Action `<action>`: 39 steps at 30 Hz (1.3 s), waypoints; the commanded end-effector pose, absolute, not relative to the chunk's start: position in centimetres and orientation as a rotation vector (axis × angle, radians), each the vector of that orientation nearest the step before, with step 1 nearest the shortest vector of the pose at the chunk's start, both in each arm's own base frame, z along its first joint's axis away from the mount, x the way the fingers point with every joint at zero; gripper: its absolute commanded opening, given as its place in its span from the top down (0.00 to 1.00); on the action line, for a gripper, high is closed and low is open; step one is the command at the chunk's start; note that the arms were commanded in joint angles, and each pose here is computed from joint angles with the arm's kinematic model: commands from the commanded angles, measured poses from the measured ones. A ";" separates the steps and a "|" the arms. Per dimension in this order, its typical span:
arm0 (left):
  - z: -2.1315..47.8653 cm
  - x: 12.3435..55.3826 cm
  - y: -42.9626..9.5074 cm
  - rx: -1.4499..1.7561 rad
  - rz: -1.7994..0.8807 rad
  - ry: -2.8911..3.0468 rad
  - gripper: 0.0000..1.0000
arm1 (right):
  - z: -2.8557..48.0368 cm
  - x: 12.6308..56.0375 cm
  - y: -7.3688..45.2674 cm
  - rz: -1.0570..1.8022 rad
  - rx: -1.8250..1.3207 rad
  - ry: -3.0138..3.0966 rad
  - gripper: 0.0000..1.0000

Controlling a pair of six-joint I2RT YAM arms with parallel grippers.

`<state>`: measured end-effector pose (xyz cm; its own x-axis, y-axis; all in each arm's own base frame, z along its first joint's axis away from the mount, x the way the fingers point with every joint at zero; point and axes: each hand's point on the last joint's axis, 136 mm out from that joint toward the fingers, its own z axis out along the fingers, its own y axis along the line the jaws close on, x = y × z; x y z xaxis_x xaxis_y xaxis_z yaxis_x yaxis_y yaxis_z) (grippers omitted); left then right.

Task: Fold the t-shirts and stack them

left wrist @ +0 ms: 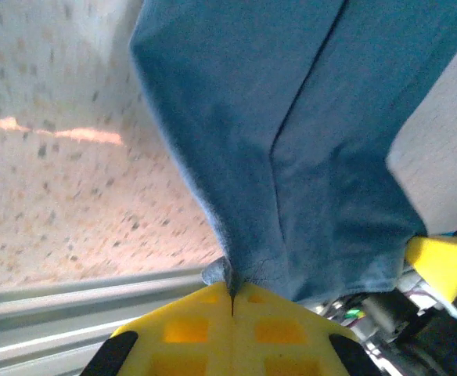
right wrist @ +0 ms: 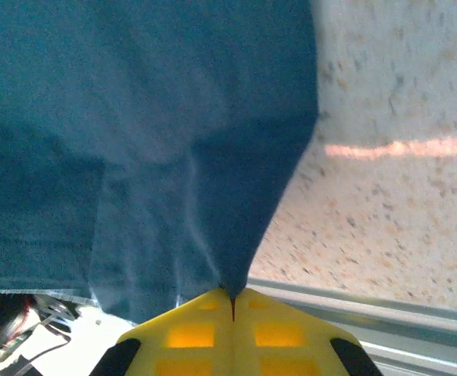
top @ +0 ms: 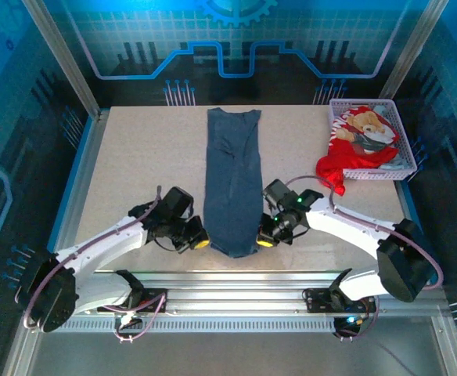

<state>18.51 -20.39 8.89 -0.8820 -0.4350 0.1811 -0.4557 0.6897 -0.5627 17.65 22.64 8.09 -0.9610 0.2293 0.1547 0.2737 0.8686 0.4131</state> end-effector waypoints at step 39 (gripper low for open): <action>10.2 38.9 -16.0 1.076 1.081 -2.897 0.42 | 10.6 40.5 20.8 -0.795 -0.605 -3.093 0.41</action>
